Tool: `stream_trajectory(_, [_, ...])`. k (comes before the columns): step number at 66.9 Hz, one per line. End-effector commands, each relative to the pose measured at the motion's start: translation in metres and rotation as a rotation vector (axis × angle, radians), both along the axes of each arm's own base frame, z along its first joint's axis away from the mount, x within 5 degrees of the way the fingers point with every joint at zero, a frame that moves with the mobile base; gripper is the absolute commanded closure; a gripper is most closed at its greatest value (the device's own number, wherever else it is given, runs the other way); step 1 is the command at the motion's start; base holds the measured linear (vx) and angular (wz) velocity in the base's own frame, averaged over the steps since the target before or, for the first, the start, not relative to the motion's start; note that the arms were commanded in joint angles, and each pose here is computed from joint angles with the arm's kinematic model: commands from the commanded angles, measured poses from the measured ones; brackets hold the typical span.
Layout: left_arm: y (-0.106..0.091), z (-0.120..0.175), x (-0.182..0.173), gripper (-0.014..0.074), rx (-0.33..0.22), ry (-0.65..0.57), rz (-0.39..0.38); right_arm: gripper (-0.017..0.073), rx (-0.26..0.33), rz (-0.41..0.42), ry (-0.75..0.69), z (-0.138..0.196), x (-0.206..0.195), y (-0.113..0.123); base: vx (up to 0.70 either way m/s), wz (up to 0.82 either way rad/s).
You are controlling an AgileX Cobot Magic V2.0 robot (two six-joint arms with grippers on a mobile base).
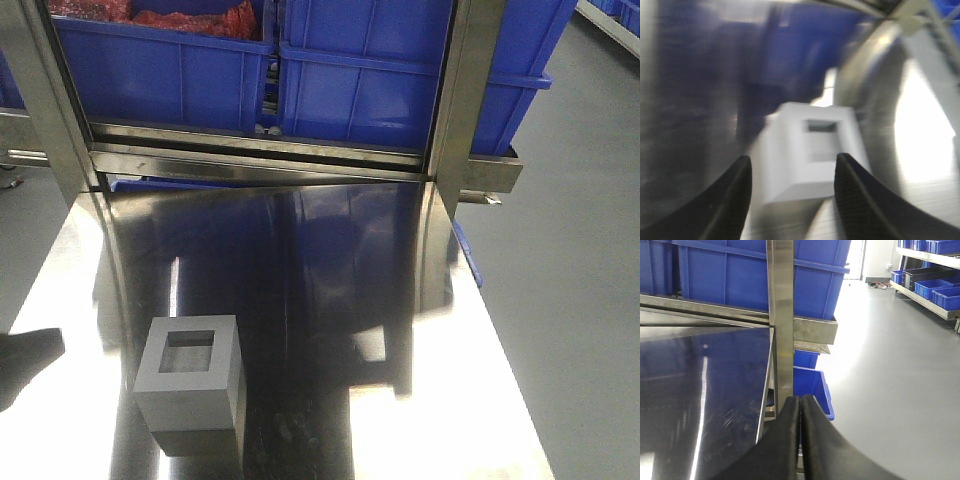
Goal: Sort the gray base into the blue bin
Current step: 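Lower the left gripper over the gray hollow block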
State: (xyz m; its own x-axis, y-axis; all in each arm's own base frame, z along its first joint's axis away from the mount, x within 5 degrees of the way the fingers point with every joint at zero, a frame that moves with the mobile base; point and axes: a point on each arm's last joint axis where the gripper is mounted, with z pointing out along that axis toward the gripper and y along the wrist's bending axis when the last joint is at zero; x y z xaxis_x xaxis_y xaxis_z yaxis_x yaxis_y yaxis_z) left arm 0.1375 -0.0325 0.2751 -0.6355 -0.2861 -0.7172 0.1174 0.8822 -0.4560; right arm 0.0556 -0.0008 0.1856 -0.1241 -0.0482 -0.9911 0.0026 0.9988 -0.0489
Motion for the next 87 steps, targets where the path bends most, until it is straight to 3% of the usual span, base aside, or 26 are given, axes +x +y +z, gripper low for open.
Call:
stream_trajectory(1, [-0.006,0.018,0.016,0.0225,-0.118,-0.083,-0.012,0.0564,-0.016,-0.002,-0.074,0.005,0.0,0.0,0.0,0.0])
stream_trajectory(8, [-0.012,0.019,0.029,0.0225,-0.152,-0.084,-0.07,0.0564,-0.016,-0.002,-0.074,0.005,0.0,0.0,0.0,0.0])
stream_trajectory(23, [-0.033,0.034,0.049,0.0225,-0.135,-0.091,-0.204,0.0564,-0.016,-0.002,-0.074,0.005,0.0,0.0,0.0,0.0])
stream_trajectory(30, [-0.047,0.045,0.056,0.0225,-0.097,-0.123,-0.268,0.0564,-0.016,-0.002,-0.074,0.005,0.0,0.0,0.0,0.0])
stream_trajectory(40, [-0.066,0.053,0.061,0.0225,-0.001,-0.137,-0.344,0.0564,-0.016,-0.002,-0.074,0.005,0.0,0.0,0.0,0.0])
stream_trajectory(45, [-0.07,0.05,0.065,0.0225,0.046,-0.106,-0.338,0.0564,-0.016,-0.002,-0.074,0.005,0.0,0.0,0.0,0.0])
stream_trajectory(49, [-0.072,0.046,0.067,0.0225,0.119,-0.067,-0.331,0.0564,-0.016,-0.002,-0.074,0.005,0.0,0.0,0.0,0.0])
stream_trajectory(65, [-0.077,0.032,0.075,0.0225,0.308,0.056,-0.217,0.0564,-0.016,-0.002,-0.074,0.005,0.0,0.0,0.0,0.0])
stream_trajectory(73, [-0.081,0.024,0.078,0.0225,0.371,0.107,-0.185,0.0564,-0.016,-0.002,-0.075,0.005,0.0,0.0,0.0,0.0])
stream_trajectory(87, [-0.09,0.004,0.093,0.0225,0.428,0.233,-0.182,0.0564,-0.016,-0.002,-0.074,0.005,0.0,0.0,0.0,0.0])
